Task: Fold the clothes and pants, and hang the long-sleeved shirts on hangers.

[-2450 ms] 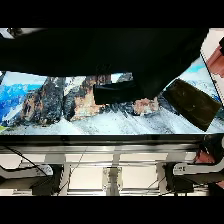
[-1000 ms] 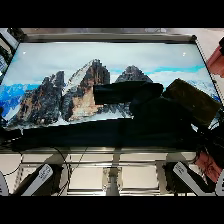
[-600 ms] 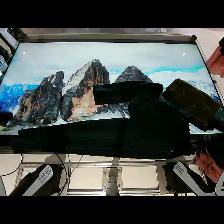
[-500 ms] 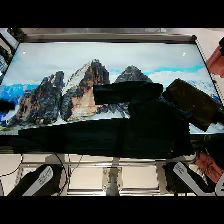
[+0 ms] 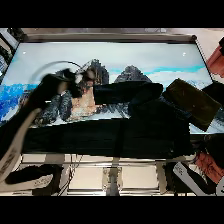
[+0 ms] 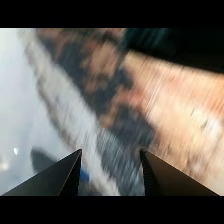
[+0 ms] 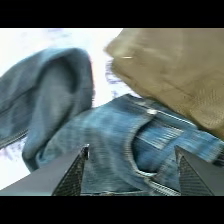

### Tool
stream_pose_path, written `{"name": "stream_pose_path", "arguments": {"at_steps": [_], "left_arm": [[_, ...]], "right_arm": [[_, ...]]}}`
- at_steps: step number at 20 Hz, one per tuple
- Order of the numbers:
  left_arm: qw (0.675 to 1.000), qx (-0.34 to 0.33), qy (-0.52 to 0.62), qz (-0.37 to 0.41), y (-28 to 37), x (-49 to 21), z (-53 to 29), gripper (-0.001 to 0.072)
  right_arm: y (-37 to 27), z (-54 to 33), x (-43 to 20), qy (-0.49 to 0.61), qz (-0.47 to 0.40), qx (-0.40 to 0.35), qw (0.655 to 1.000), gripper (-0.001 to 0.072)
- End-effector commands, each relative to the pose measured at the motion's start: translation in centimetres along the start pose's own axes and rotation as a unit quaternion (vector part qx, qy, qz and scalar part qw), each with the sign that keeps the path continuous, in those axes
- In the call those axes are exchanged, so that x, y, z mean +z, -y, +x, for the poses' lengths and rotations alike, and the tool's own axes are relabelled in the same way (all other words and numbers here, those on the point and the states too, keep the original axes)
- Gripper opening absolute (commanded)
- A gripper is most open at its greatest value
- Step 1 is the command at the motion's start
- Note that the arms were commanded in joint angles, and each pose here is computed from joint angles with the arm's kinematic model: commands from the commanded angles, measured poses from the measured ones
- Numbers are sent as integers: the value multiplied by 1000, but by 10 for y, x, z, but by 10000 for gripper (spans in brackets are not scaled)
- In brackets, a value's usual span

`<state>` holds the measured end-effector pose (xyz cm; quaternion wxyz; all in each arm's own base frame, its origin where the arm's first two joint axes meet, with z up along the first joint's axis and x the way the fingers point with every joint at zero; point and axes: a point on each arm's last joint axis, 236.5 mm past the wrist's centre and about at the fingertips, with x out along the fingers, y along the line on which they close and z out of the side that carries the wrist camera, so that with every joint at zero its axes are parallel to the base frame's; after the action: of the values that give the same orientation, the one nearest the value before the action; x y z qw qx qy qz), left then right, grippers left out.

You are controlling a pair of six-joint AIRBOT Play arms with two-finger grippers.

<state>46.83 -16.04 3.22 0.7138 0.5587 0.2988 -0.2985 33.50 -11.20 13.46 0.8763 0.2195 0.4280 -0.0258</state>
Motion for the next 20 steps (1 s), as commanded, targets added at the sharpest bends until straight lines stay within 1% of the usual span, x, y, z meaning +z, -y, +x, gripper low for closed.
{"name": "stream_pose_path", "arguments": {"at_steps": [1,3,5,6,7,12,18,19,20], "left_arm": [[998,-10,22,62,25,53,58,445],[998,7,38,54,10,69,74,445],[998,11,49,39,2,81,82,445],[998,8,56,28,1,86,83,470],[998,6,56,26,2,86,84,520],[999,-16,43,20,12,78,87,520],[997,-46,39,40,35,75,108,521],[997,-49,36,41,38,73,111,527],[997,-56,30,42,42,70,112,548]], "right_arm": [[-30,4,1,-2,-36,37,999,605],[-41,8,-2,-7,-59,46,997,605],[-48,10,-2,-8,-69,51,996,605],[-50,11,-2,-7,-72,52,996,605],[-52,12,-1,-5,-74,52,996,605],[-47,13,1,-1,-79,41,996,605],[-45,13,1,-3,-81,36,996,606],[-45,13,1,-3,-81,36,996,605],[-45,13,1,-3,-81,36,996,605]]}}
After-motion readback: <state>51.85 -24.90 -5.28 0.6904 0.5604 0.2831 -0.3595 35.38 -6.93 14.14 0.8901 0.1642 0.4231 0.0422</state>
